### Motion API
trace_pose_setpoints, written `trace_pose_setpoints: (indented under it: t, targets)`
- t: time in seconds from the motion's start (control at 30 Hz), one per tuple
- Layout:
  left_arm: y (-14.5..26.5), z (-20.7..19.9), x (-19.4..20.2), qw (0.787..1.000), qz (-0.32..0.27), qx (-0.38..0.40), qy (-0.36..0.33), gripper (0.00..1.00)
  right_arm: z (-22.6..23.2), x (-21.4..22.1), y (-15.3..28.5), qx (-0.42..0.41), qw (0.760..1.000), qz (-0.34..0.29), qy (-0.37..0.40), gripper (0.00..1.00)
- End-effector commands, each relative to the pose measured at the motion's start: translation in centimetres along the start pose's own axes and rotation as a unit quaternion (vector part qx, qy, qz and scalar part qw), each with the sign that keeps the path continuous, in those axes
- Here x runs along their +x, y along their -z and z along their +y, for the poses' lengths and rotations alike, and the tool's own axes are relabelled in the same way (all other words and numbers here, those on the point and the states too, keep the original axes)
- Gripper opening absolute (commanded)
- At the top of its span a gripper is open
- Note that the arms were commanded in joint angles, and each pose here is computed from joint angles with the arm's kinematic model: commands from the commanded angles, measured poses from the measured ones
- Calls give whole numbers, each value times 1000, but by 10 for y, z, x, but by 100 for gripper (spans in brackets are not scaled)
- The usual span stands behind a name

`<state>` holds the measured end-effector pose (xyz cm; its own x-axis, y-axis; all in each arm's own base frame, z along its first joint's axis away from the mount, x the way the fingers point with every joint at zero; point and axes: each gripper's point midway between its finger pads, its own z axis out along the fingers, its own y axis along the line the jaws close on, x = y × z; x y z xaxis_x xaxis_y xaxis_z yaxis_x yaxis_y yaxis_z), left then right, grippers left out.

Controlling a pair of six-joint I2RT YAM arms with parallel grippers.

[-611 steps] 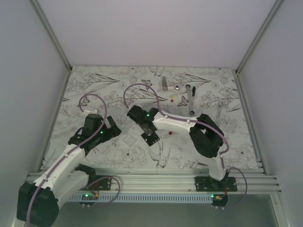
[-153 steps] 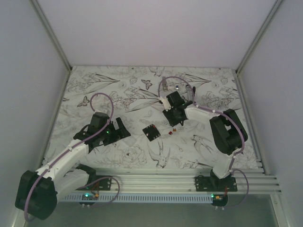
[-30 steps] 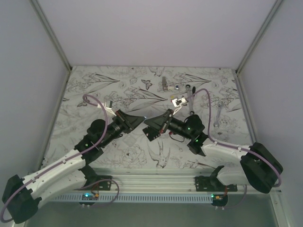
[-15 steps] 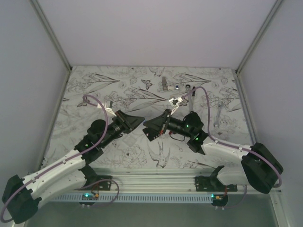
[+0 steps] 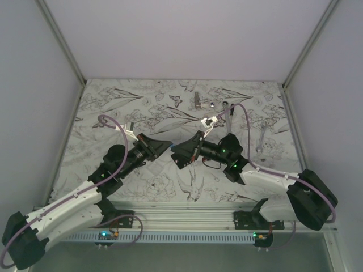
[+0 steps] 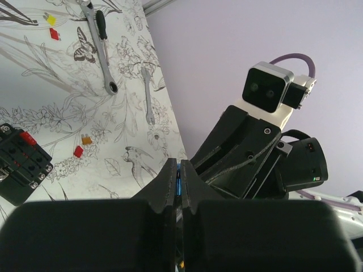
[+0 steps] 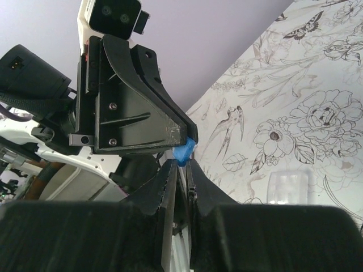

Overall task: Snap on the fuse box
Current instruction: Pick up the fuse from the center of the board.

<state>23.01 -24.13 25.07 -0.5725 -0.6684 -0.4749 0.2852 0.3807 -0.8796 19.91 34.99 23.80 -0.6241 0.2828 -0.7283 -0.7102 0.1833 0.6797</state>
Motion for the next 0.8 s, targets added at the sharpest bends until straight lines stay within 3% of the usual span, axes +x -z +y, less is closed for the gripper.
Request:
trace_pose_setpoints:
  t: [0.0, 0.77]
  targets:
    - [0, -1, -4, 1000, -8, 5, -3, 0, 20, -22, -8, -42, 999, -32, 2, 18]
    - [5, -5, -2, 1000, -3, 17, 5, 0, 34, -42, -6, -65, 995, -76, -17, 22]
